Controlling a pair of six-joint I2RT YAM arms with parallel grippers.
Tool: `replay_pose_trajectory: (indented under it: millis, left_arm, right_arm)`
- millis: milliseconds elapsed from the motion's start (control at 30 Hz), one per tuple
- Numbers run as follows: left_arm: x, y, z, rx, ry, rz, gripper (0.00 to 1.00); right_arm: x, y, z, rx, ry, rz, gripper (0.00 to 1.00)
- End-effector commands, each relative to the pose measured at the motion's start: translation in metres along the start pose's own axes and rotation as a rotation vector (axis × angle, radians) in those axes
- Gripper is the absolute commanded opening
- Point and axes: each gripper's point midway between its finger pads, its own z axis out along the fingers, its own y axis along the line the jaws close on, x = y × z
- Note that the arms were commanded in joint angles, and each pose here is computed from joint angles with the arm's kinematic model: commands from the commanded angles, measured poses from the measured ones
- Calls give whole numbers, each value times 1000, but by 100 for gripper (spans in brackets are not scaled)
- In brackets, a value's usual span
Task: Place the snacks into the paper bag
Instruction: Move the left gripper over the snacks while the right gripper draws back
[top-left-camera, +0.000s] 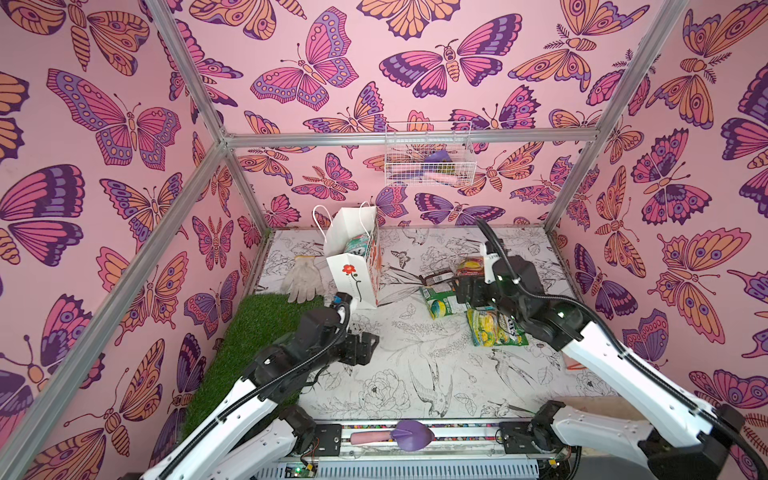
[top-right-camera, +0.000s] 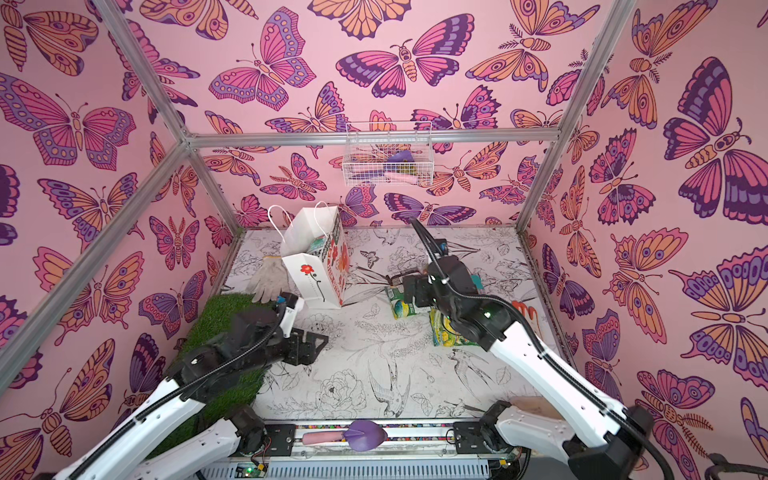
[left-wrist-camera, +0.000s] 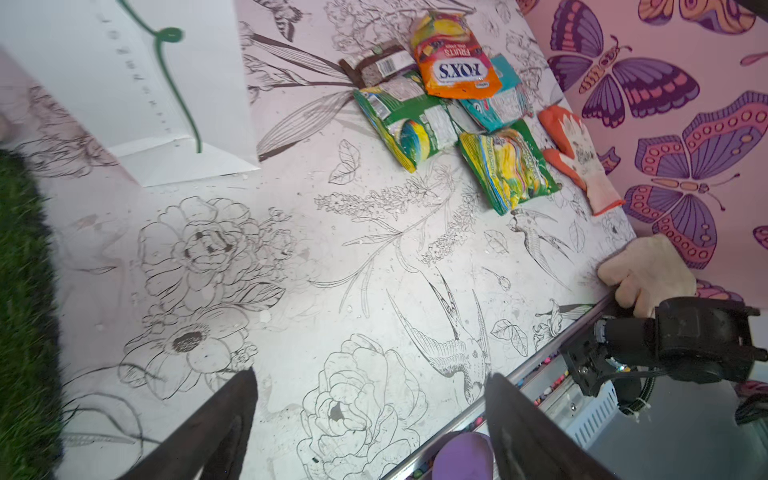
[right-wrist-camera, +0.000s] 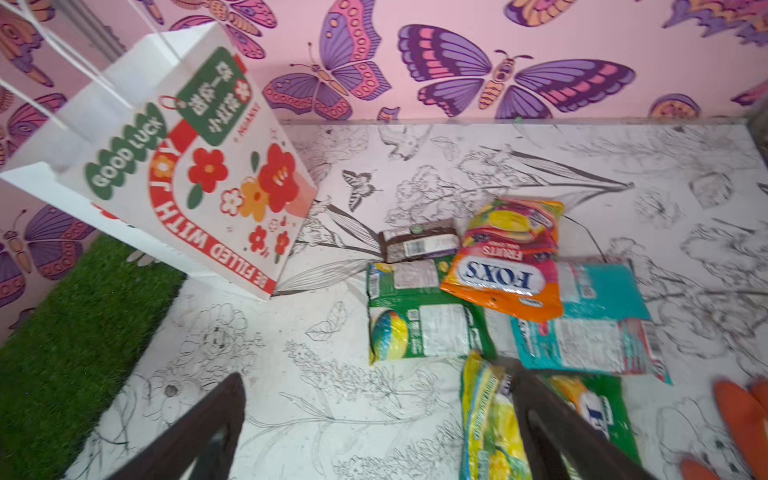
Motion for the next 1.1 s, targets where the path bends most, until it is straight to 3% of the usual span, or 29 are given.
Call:
replay_pose_trajectory:
  millis: [0, 433, 667, 900, 1067]
  left_arm:
    - [-13, -14, 19, -20, -32, -7, 88]
    - [-18, -92, 120, 135, 82, -27, 87]
    - [-21, -117, 163, 198, 139, -52, 87]
    - [-24, -132, 202, 219, 173, -57, 86]
    - [-24, -144, 228, 244, 203, -62, 85]
  right_arm:
    - [9, -27, -11, 70, -26, 44, 99]
    - [58, -117, -40, 361, -93, 133, 99]
    - [69, -168, -84, 573, -171, 220, 99]
    - [65, -176, -125, 583, -227, 275, 99]
    - [60, -180, -152, 594, -227, 251, 99]
